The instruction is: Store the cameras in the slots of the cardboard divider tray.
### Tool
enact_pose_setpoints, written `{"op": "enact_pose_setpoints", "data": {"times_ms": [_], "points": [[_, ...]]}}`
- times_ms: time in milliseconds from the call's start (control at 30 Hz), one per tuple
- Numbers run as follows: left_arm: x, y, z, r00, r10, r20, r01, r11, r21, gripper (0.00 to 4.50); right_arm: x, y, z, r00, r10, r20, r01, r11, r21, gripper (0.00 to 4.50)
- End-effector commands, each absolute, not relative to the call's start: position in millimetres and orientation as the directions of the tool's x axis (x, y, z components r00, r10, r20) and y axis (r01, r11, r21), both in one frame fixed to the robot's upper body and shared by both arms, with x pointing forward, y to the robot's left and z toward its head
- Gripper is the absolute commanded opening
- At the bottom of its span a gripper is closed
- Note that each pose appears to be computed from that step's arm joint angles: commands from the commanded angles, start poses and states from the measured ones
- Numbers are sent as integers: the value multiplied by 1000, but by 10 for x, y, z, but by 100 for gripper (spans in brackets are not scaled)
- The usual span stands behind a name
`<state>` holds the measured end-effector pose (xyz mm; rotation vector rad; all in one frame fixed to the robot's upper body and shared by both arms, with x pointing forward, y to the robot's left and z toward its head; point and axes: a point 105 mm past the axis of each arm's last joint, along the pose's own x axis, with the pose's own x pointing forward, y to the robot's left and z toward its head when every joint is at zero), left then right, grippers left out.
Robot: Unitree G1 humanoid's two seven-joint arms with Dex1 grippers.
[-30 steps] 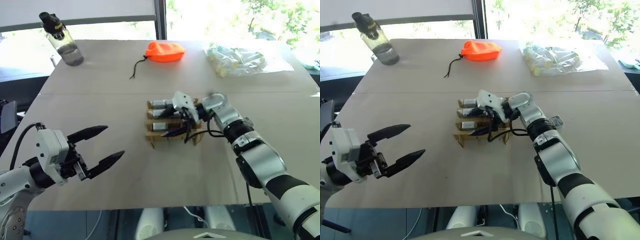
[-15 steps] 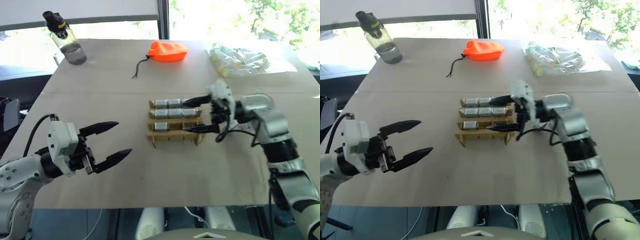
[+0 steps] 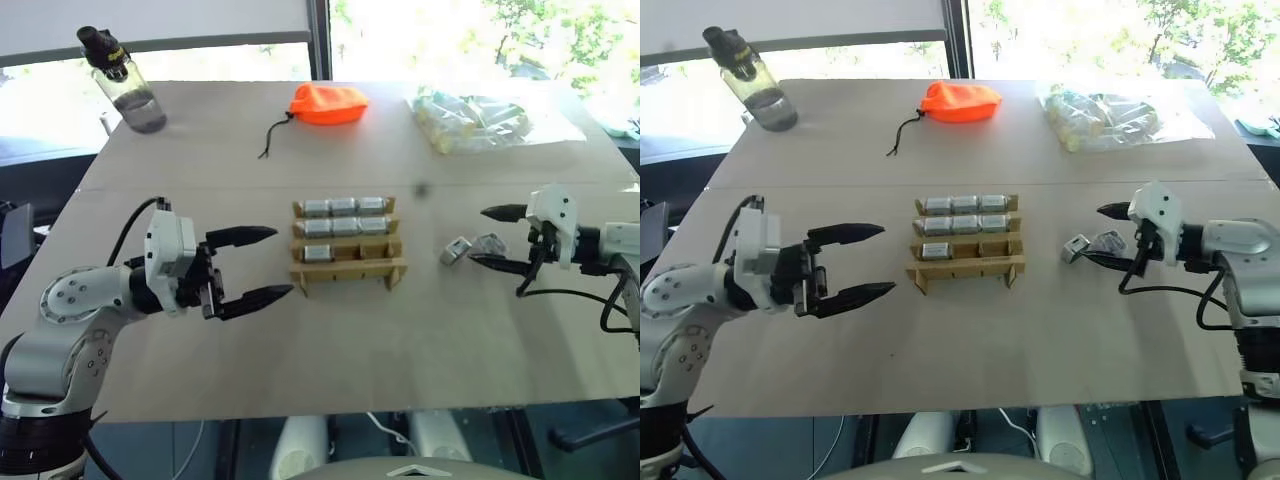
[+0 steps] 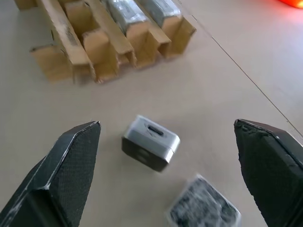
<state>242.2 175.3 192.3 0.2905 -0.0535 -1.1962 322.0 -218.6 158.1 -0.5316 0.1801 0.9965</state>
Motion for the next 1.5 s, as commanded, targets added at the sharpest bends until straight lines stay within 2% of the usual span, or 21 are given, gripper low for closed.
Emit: {"op": "enact_pose_setpoints", "data": {"times_ms": [33, 200, 300, 533, 1000, 1200, 1500], "points": [[2407, 1698, 1969, 347, -932, -103, 908, 306, 287, 450, 3296, -2388, 1656, 626, 697, -350, -774, 499, -390, 447], [2376, 1648, 1966, 330, -939, -102, 912, 289, 290, 450, 3321, -2513, 1581, 699, 640, -319, -714, 607, -349, 447], [2383, 1669, 1964, 337, -936, -98, 909, 297, 291, 450, 3195, -2521, 1454, 770, 597, -226, -638, 728, -250, 447], [2415, 1672, 1984, 333, -938, -95, 909, 293, 296, 450, 3103, -2457, 1300, 858, 489, -155, -510, 846, -158, 447], [2457, 1714, 2023, 324, -940, -102, 906, 278, 319, 450, 3127, -2315, 952, 944, 311, -107, -319, 945, -67, 447], [2456, 1694, 2061, 312, -947, -74, 908, 274, 315, 450, 3113, -2315, 873, 948, 294, -118, -302, 952, -53, 447], [2386, 1615, 2225, 258, -966, 4, 922, 248, 297, 450, 3141, -2253, 913, 949, 303, -92, -308, 950, -49, 447]]}}
